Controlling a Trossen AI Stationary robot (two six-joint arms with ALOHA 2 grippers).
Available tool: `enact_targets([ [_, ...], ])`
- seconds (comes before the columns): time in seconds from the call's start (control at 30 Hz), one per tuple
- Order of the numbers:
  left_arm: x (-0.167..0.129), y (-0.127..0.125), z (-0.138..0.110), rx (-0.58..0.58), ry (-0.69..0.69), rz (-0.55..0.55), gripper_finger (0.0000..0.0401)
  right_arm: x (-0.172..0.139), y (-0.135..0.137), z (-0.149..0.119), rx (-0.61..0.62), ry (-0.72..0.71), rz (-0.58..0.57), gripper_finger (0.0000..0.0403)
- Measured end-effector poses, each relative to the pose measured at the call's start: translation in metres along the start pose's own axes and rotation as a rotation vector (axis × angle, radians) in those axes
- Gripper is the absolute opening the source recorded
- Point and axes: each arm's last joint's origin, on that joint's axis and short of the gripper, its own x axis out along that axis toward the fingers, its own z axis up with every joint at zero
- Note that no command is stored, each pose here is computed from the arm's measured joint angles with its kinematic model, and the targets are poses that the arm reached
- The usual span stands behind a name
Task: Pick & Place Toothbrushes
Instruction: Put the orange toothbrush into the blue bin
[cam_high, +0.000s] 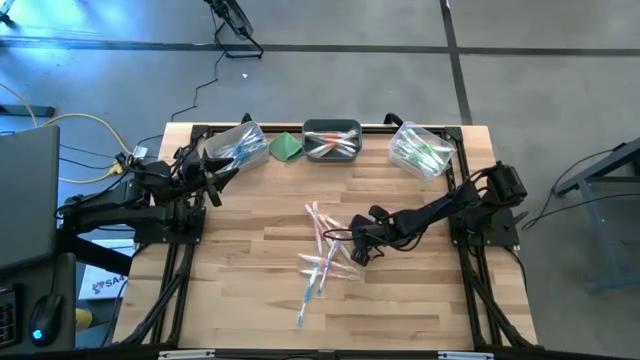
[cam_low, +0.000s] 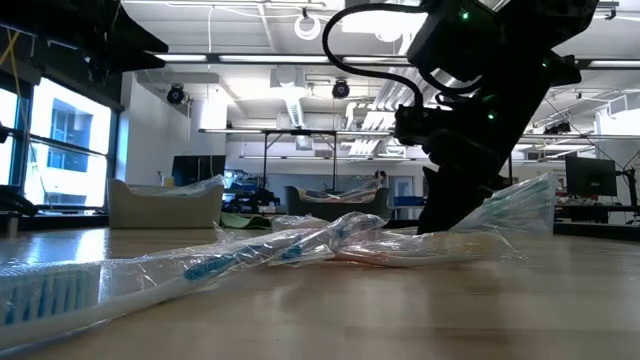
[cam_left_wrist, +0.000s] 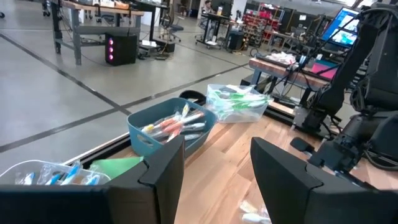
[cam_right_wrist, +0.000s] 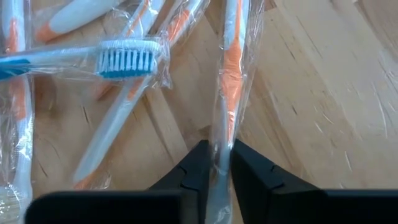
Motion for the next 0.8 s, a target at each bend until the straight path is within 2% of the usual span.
enact_targets([
  [0.23, 0.000, 0.000, 0.000, 0.000, 0.000, 0.000, 0.0179, -0.004, 0.000, 0.001, 0.004, 0.002, 0.017, 0.0013],
  [0.47, 0.000, 0.000, 0.000, 0.000, 0.000, 0.000, 0.0179, -0.008, -0.003, 0.001, 0.004, 0.033, 0.030, 0.0016],
  [0.8, 0.000, 0.000, 0.000, -0.003, -0.001, 0.000, 0.0179, -0.043, -0.017, 0.016, 0.043, -0.005, 0.040, 0.0013],
])
